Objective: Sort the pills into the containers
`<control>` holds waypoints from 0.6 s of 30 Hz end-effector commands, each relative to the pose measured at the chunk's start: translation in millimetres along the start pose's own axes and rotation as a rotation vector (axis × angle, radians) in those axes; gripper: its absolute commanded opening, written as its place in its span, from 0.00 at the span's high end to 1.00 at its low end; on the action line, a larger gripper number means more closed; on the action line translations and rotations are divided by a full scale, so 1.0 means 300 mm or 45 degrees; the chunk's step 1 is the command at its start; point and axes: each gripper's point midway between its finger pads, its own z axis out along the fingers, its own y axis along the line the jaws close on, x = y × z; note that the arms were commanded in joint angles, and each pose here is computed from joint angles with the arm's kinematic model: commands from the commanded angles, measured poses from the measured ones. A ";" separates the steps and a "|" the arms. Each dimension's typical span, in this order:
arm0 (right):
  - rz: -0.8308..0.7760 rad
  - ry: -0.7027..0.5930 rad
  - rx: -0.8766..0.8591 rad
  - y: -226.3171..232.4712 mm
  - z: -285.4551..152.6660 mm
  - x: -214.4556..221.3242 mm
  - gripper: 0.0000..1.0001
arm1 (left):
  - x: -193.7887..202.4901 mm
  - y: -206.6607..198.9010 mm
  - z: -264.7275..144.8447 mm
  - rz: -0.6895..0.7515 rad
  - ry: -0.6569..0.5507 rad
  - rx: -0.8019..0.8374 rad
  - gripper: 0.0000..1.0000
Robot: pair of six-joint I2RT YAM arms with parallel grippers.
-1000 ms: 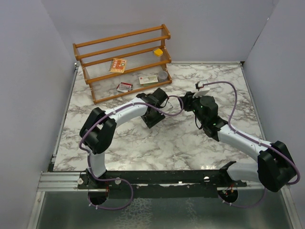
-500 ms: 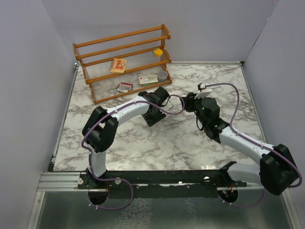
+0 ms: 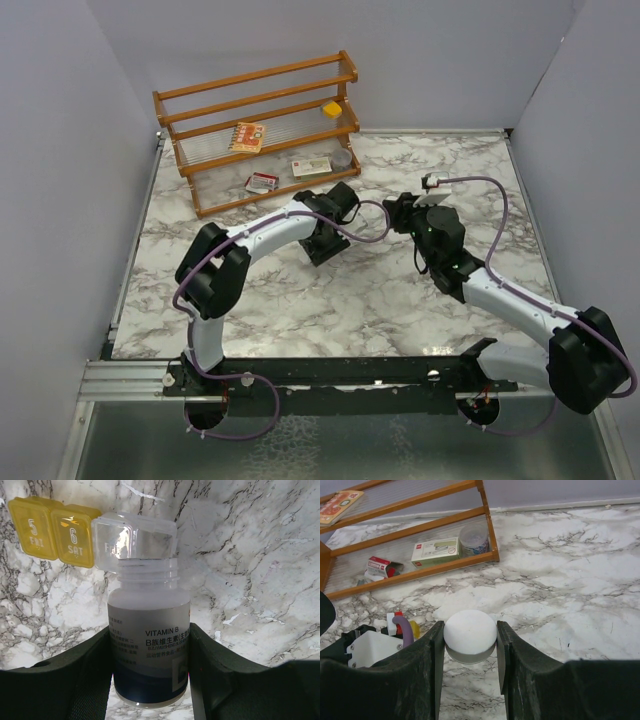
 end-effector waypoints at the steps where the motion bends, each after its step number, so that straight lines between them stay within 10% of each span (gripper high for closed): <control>1: 0.030 -0.059 0.029 -0.013 -0.008 -0.038 0.99 | -0.023 0.013 -0.026 0.038 0.007 -0.044 1.00; 18: 0.031 -0.067 0.030 -0.017 -0.017 -0.044 0.99 | -0.020 0.043 0.012 0.061 0.095 -0.108 1.00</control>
